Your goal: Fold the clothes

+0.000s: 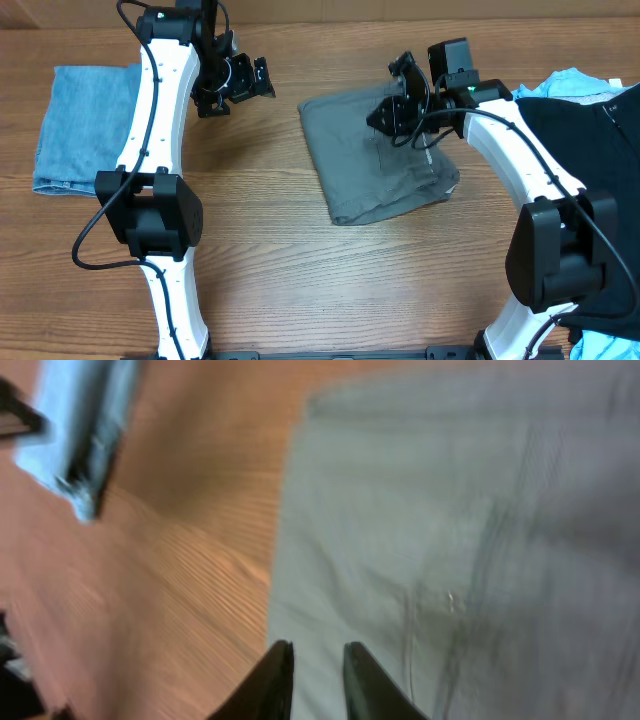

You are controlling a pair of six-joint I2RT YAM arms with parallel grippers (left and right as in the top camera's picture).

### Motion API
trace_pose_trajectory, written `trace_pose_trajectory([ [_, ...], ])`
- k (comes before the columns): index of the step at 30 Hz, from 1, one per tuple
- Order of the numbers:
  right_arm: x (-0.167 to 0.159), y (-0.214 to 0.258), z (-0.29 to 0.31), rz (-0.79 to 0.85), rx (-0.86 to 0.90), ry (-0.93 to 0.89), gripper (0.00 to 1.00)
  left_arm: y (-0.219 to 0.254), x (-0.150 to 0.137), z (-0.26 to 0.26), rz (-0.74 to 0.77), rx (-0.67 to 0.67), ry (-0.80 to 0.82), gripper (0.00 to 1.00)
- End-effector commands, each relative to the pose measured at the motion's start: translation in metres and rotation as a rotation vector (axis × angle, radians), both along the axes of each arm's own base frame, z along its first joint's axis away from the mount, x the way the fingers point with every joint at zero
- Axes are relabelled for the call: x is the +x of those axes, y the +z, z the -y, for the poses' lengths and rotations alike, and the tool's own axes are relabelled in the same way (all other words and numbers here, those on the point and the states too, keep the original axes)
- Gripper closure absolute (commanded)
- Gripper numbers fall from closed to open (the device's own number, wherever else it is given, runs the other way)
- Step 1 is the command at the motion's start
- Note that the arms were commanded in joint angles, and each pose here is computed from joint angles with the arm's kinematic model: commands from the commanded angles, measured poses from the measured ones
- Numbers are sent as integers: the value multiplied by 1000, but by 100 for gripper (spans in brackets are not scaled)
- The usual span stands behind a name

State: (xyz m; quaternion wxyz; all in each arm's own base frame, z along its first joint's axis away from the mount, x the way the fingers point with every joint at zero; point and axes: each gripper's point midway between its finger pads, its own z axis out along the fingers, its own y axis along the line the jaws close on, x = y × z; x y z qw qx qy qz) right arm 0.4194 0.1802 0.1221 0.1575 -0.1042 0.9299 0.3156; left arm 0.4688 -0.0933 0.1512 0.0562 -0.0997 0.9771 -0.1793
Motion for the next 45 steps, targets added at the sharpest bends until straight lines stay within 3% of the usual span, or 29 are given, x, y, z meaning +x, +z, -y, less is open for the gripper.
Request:
trace_pose_trajectory([
  [1, -24, -24, 14, -131, -102, -19, 86, 10, 4, 3, 34, 0, -5, 0],
  [6, -57, -47, 53, -306, -325, -130, 88, 11, 4, 3, 34, 0, -5, 0],
  [9, -59, -64, 73, -325, -427, -225, 88, 11, 4, 3, 34, 0, -5, 0],
  [18, -91, -128, 84, -410, -439, -352, 88, 11, 4, 3, 34, 0, -5, 0],
  [24, -91, -128, 142, -352, -734, -436, 87, 10, 4, 3, 34, 0, -4, 0],
  [28, -45, -113, 140, -199, -683, -470, 87, 10, 4, 3, 34, 0, -4, 0],
  [33, 32, -84, 127, 141, -606, -431, 87, 10, 4, 3, 34, 0, -5, 0],
  [35, 55, -69, 123, 243, -566, -460, 78, 11, 4, 3, 35, 0, -5, 0],
  [37, 72, -47, 119, 302, -533, -475, 78, 11, 4, 3, 34, 0, -5, 0],
  [42, 70, 40, 42, 301, -214, -266, 79, 10, 4, 3, 34, 0, -5, 0],
  [45, 51, 56, -2, 265, -146, -157, 87, 11, 4, 3, 34, 0, -5, 0],
])
